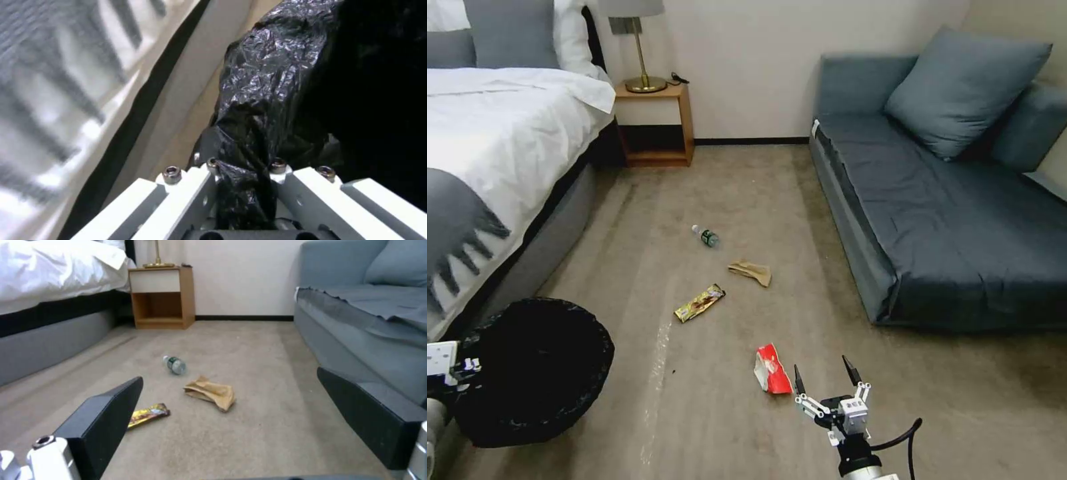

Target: Pick up the trash bin, then pick up the garbage on the floor and place it into the trash bin.

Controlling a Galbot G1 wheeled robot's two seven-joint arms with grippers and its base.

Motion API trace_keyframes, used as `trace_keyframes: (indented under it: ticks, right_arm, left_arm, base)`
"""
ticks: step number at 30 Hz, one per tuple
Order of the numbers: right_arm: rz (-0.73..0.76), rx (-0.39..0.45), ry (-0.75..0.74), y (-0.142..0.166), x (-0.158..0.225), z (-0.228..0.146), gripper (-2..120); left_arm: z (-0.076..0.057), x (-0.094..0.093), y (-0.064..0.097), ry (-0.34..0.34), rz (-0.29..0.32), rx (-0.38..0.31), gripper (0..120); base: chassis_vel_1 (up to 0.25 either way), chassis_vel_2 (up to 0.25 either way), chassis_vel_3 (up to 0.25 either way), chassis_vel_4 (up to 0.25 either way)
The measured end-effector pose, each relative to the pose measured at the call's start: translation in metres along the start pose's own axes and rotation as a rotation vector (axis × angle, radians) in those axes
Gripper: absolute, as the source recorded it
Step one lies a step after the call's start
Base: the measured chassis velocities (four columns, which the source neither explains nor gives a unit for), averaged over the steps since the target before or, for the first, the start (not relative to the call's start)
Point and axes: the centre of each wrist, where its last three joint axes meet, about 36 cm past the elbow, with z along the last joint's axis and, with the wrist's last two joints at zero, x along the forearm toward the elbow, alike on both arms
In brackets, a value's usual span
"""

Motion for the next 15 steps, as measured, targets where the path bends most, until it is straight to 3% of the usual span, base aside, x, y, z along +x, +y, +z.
trace_keyframes:
  ticks: [9,15]
  right_arm:
    - [-0.001,0.013,0.055,0.001,-0.002,0.001,100]
    - [-0.122,-0.021,0.234,0.003,-0.006,-0.015,100]
  left_arm:
    - [0.002,0.000,0.000,0.003,-0.001,0.000,3]
    - [0.004,0.001,0.000,0.010,-0.001,-0.005,3]
  base:
    - [-0.151,0.162,0.159,-0.151]
    - [-0.058,0.057,0.051,-0.052]
